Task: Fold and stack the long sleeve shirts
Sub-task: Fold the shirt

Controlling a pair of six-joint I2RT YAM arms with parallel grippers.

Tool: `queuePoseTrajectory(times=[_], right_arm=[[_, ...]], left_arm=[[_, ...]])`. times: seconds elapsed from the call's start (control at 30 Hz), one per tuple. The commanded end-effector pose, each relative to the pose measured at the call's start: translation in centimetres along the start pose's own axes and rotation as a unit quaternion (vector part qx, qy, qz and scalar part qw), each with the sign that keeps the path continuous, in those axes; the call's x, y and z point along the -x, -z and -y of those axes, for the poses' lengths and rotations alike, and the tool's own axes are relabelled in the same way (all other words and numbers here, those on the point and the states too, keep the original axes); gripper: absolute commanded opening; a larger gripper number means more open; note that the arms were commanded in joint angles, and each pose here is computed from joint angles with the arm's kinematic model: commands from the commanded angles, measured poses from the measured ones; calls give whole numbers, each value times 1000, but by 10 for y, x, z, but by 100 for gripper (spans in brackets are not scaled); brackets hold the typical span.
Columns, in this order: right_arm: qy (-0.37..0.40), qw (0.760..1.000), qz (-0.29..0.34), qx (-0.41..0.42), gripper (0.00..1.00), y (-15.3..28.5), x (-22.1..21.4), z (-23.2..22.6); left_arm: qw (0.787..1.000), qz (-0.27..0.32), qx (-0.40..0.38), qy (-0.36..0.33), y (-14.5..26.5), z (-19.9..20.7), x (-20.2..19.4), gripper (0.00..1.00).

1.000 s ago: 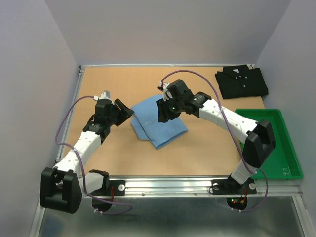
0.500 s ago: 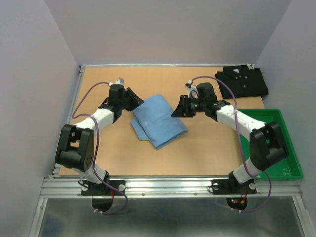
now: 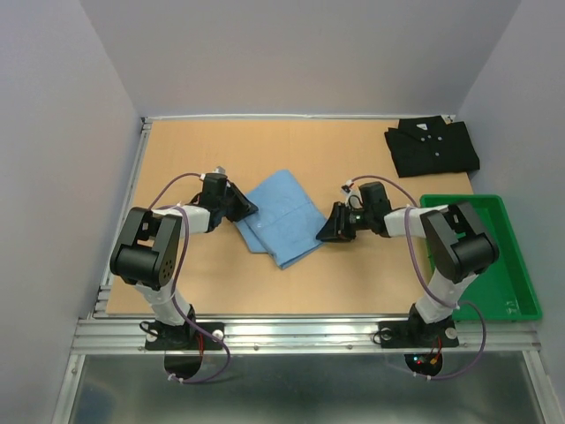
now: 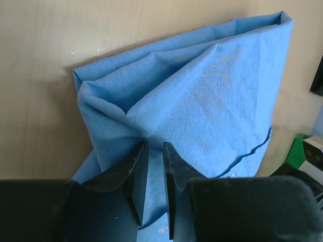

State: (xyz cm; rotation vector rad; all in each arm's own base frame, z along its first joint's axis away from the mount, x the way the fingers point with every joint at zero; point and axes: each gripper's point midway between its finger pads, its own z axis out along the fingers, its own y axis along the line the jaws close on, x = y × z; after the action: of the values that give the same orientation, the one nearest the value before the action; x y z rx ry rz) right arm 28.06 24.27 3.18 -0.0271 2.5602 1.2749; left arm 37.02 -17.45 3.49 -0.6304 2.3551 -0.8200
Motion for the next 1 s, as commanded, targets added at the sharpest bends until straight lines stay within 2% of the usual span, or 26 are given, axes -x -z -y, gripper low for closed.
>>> queuePoseTrajectory(times=[0.0,0.23,0.37,0.5,0.67,0.77,0.97], right_arm=[[38,999,32,14,39,7,11,-6],[103,990,64,72,43,36,37,-77],[155,979,47,123,47,27,31,-141],[174,974,17,147,49,1,21,-176],[180,970,-22,160,50,-38,2,-184],[156,972,-71,161,50,-69,-20,-161],[96,973,-132,163,50,-87,-70,-109]], left_arm=[[1000,6,8,-16,-3,-6,1,30],[999,1,-5,-32,4,0,0,30],[999,0,-8,-36,6,2,-1,30],[999,-2,-10,-38,6,2,-1,30],[999,-3,-12,-40,6,3,-2,30],[999,-3,-10,-41,5,2,-2,30],[999,-1,-4,-42,2,-1,-1,30]])
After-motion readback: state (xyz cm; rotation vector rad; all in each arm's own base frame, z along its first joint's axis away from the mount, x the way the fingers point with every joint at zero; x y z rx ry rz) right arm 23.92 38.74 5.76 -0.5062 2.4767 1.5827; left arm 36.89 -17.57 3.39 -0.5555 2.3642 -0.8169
